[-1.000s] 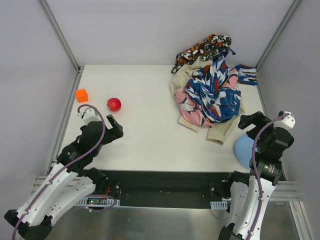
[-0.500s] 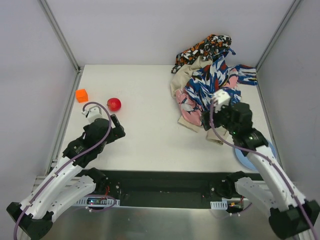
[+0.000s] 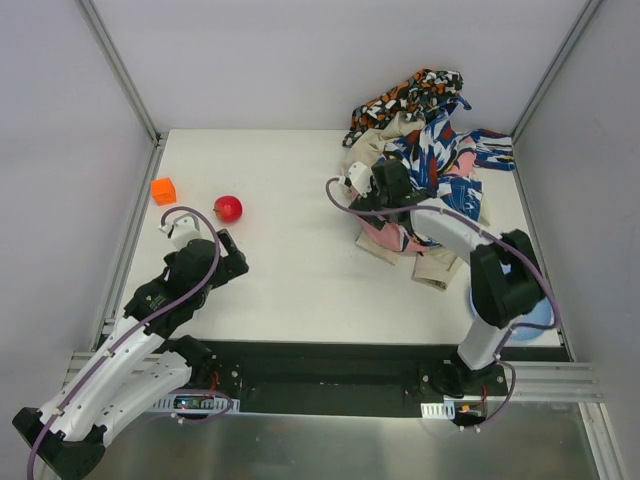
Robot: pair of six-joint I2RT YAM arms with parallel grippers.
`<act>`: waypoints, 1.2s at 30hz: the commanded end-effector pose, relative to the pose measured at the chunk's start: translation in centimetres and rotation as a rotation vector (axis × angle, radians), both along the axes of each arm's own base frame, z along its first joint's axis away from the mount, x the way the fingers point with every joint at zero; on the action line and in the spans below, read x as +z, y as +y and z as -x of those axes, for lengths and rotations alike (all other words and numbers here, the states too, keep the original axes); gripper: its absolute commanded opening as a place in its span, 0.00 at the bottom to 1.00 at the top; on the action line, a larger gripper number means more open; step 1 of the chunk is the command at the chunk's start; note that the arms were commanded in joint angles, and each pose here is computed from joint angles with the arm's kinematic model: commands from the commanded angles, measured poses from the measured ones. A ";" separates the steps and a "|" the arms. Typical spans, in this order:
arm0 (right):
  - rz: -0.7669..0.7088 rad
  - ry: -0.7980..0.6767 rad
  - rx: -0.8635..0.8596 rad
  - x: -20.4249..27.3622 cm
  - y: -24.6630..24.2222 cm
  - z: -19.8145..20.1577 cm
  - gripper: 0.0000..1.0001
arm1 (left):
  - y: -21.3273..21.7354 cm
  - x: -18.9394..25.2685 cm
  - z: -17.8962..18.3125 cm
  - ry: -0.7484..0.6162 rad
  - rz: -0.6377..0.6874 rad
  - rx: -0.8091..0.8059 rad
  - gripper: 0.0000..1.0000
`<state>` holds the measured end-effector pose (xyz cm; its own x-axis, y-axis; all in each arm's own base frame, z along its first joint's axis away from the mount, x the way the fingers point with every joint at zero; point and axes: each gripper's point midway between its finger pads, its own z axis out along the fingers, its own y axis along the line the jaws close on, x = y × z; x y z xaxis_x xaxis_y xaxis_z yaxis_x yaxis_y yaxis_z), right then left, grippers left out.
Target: Pick out a specific cloth from the pile
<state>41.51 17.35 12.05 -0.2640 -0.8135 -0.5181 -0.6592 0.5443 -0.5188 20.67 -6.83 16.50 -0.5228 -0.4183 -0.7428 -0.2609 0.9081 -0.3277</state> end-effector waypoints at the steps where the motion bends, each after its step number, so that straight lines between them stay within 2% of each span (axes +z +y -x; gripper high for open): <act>1: 0.050 0.119 -0.106 -2.1 -0.9 -2.0 0.96 | 0.9 -0.1 -0.1 -0.015 -0.003 0.055 0.99; 5: 0.176 0.255 -0.251 -5.9 -4.2 -2.2 0.96 | 1.5 0.1 -0.2 -0.033 -0.010 0.087 0.99; 10: 0.396 0.397 -0.304 -8.9 -7.7 -2.0 0.96 | 1.8 0.2 -0.3 -0.038 -0.016 0.106 0.99; 12: 0.475 0.409 -0.313 -9.8 -8.6 -2.7 0.99 | 2.0 0.4 -0.5 -0.044 -0.022 0.119 0.99; 13: 0.493 0.395 -0.327 -9.7 -8.8 -3.4 0.95 | 2.0 0.6 -0.5 -0.047 -0.022 0.123 0.99; 16: 0.485 0.399 -0.325 -10.3 -8.4 -4.1 0.70 | 2.1 0.9 -0.7 -0.055 -0.024 0.132 0.99; 18: 0.475 0.390 -0.313 -10.6 -8.0 -4.8 0.50 | 2.2 1.0 -0.7 -0.059 -0.026 0.139 0.99; 19: 0.469 0.373 -0.315 -10.5 -7.8 -5.2 0.39 | 2.3 1.0 -0.7 -0.060 -0.029 0.141 0.99; 21: 0.477 0.299 -0.335 -9.7 -8.0 -6.7 0.08 | 2.3 1.1 -0.7 -0.063 -0.028 0.141 0.99; 22: 0.483 0.245 -0.353 -8.9 -8.1 -7.6 0.01 | 2.3 1.1 -0.7 -0.062 -0.029 0.140 0.99; 26: 0.379 0.048 -0.337 -4.2 -6.3 -10.2 0.01 | 2.3 1.0 -0.6 -0.066 -0.025 0.141 0.99; 28: 0.322 -0.066 -0.294 -1.2 -4.4 -10.3 0.01 | 2.4 1.2 -0.6 -0.074 -0.020 0.142 0.99; 32: 0.268 -0.274 -0.244 5.4 -1.5 -8.4 0.01 | 2.6 1.3 -0.6 -0.081 -0.020 0.152 0.99; 36: 0.132 -0.444 -0.197 12.3 0.7 -6.7 0.01 | 2.8 1.0 -0.8 -0.071 -0.039 0.167 0.99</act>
<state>46.56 14.47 9.81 -0.4174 -0.8836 -0.2123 -0.5432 0.4299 -0.7212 21.08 -4.91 17.02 -0.4291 -0.4595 -0.7776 -0.3463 0.8788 -0.3282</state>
